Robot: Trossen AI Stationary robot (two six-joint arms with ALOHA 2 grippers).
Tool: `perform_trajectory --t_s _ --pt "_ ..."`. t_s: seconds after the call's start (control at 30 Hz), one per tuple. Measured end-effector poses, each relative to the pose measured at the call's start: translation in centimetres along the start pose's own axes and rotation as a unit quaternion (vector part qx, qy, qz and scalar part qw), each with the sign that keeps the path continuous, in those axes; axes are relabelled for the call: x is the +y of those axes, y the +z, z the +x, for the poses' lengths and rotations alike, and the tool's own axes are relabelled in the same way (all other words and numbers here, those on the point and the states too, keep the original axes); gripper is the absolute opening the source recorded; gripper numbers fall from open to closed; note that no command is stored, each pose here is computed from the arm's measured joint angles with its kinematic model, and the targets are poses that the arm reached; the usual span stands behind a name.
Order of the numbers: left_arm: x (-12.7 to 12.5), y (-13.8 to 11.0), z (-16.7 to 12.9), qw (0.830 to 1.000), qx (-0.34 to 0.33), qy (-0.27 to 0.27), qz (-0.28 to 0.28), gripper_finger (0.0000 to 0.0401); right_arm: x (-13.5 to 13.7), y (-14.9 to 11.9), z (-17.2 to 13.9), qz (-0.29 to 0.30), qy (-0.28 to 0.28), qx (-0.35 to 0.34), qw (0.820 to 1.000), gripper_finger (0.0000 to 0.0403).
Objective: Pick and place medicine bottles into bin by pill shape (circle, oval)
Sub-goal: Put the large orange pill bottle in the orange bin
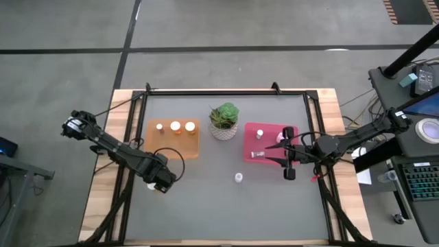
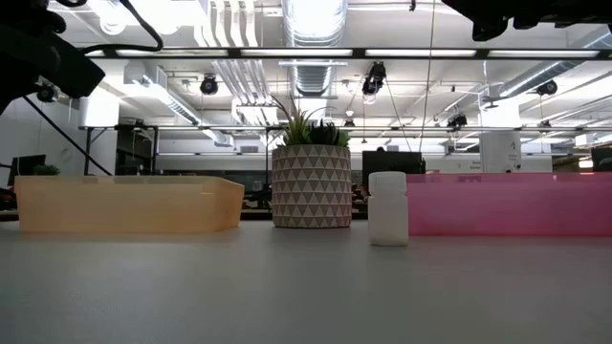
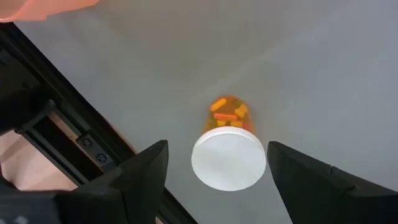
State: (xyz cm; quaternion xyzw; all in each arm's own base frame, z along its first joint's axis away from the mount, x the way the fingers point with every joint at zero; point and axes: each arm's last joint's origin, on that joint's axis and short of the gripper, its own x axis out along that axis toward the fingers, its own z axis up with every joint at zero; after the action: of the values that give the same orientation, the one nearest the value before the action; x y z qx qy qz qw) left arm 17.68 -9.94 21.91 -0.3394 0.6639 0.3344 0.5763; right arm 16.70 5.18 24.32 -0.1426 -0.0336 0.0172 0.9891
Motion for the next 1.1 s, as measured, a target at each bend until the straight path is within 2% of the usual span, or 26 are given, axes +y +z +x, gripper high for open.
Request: perform_trajectory --t_s 0.33,0.63,1.1 --pt "-0.1 -0.9 0.1 1.000 -0.004 0.004 0.011 0.0261 0.0 -0.1 0.0 -0.002 0.002 0.005 1.000 0.0146" --pt "0.0 -1.8 0.5 0.999 -0.022 0.009 0.023 0.0292 0.0 -0.1 0.0 -0.002 0.002 0.005 1.000 0.0146" --pt "-0.3 -2.5 2.6 0.998 -0.024 0.027 0.044 0.0292 0.0 -0.1 0.0 -0.001 0.002 0.007 1.000 0.0146"
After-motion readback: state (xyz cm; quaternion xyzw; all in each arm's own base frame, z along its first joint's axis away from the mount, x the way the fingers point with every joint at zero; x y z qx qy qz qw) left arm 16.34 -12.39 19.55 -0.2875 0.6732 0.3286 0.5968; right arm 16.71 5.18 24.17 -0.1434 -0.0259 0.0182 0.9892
